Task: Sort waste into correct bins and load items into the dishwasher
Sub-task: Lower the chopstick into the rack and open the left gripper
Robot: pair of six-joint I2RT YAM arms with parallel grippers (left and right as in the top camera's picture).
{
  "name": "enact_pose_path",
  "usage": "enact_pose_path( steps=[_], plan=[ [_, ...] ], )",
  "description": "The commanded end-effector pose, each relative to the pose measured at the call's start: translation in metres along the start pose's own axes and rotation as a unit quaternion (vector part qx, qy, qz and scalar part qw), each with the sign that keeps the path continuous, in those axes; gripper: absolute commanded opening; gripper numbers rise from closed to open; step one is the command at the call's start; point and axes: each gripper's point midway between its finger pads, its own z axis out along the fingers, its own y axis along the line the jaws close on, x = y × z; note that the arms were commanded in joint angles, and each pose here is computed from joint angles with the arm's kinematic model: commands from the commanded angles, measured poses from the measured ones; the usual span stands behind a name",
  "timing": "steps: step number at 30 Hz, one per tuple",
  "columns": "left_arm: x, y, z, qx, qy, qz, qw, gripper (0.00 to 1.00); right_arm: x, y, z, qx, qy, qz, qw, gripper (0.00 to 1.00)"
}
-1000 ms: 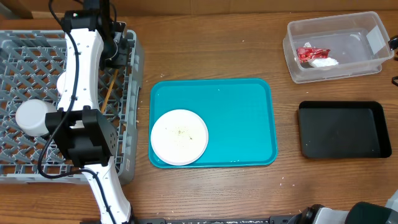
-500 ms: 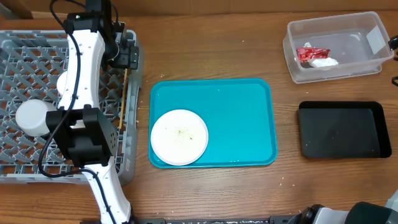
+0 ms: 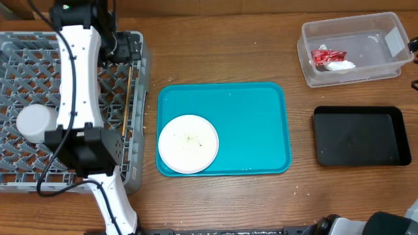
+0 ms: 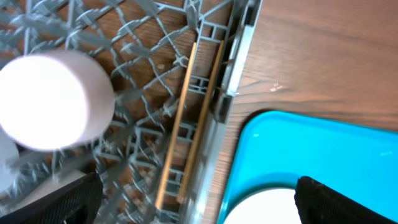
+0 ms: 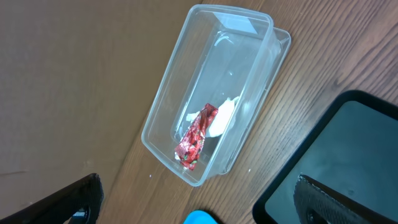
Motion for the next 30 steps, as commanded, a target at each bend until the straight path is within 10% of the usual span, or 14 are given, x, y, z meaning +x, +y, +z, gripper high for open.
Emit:
enact_pose_path(
  steps=[1,19,30],
  plan=[
    [0.004,-0.002,-0.068,0.049,-0.057,-0.092,0.993,1.00,-0.004,-0.001,-0.002,0.001,-0.008,-0.002,1.000,1.00],
    [0.080,-0.016,-0.105,0.095,0.007,-0.123,0.988,1.00,-0.004,-0.001,-0.002,0.001,-0.008,-0.001,1.000,1.00],
    [0.108,0.019,-0.090,-0.041,-0.010,-0.219,0.975,1.00,-0.001,0.003,-0.002,-0.010,0.001,-0.001,1.000,1.00]
  ],
)
